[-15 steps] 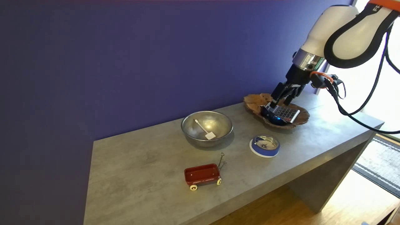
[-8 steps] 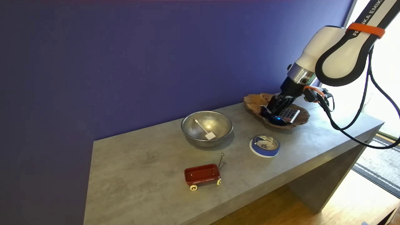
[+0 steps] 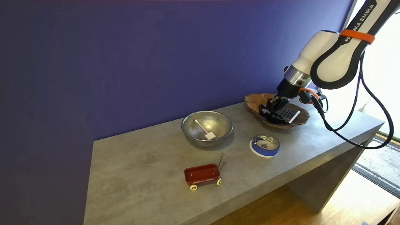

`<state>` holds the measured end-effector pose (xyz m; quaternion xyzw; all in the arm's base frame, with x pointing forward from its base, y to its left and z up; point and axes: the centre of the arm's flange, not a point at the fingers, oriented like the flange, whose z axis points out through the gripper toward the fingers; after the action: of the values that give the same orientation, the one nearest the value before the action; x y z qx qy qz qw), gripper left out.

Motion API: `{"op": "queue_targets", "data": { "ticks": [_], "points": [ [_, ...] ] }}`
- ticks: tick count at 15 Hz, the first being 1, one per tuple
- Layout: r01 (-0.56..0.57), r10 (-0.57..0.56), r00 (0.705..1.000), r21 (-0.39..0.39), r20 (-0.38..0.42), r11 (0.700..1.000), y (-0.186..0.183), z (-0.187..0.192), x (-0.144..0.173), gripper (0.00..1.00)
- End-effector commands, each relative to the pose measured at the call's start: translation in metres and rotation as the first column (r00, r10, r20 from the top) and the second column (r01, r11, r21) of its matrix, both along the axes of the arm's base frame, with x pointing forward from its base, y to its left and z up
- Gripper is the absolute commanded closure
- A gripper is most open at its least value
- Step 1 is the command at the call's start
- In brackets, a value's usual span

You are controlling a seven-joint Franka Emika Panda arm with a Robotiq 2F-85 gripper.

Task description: Put the sunglasses on the right side of the table

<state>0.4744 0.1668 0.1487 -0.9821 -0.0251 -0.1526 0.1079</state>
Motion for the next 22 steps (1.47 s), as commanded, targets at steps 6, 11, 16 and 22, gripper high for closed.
{"op": "queue_targets", "data": {
  "ticks": [6, 11, 16, 22],
  "points": [
    [0.089, -0.084, 0.981, -0.023, 0.177, 0.996, -0.034, 0.077, -0.016, 0.98],
    [0.188, -0.184, 0.951, 0.01, 0.25, 0.982, -0.071, 0.091, -0.008, 0.91],
    [0.354, -0.352, 0.918, 0.024, 0.181, 0.935, -0.122, 0.096, 0.015, 0.98],
    [0.616, -0.616, 0.787, -0.021, 0.011, 0.787, -0.269, 0.064, 0.059, 0.98]
  ]
}}
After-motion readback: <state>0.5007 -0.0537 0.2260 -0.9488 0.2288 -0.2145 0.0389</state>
